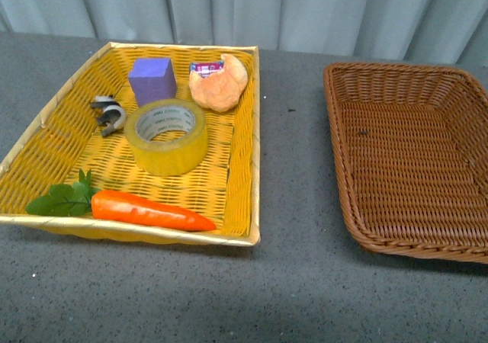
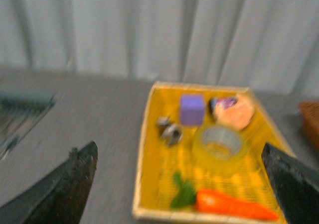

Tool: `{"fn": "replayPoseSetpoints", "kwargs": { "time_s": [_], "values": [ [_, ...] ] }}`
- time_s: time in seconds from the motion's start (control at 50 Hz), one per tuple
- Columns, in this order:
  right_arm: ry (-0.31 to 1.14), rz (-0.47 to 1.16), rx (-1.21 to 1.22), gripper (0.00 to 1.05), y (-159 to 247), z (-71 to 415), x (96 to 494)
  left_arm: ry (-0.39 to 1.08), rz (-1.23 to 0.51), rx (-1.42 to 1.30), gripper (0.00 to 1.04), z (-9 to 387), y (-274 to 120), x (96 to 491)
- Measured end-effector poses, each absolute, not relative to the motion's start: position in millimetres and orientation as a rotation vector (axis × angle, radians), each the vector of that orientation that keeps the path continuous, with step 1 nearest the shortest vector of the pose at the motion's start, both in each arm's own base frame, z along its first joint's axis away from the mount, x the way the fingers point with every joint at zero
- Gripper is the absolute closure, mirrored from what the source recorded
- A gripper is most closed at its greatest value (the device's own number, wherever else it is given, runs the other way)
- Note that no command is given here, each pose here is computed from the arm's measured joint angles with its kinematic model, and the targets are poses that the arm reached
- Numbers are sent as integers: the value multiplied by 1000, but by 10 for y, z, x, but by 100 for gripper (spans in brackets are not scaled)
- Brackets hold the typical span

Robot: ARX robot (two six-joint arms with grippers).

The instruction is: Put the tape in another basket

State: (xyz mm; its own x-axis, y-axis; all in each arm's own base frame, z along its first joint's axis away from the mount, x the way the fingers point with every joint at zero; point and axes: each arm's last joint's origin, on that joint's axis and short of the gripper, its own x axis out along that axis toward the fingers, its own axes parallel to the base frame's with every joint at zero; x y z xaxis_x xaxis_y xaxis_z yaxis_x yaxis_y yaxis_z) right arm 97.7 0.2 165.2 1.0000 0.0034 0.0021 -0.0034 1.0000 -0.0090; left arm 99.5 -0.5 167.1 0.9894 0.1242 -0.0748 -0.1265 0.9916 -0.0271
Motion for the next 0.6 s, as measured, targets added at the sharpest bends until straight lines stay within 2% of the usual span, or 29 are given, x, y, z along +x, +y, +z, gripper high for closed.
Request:
{"fn": "replayPoseSetpoints", "kwargs": {
  "time_s": [0.08,0.26,0.46,0.6],
  "values": [
    [-3,2,-9,9,2,1652,976,140,230,-27,6,1651,-16,1113],
    [-4,3,-9,9,1,1653,976,176,160,-41,6,1881,-94,1760],
    [-4,2,-9,9,1,1653,976,411,130,-77,6,1761,-198,2520],
    [-4,3,-9,9,1,1653,976,529,109,-100,6,1665,-317,2910]
  ]
}}
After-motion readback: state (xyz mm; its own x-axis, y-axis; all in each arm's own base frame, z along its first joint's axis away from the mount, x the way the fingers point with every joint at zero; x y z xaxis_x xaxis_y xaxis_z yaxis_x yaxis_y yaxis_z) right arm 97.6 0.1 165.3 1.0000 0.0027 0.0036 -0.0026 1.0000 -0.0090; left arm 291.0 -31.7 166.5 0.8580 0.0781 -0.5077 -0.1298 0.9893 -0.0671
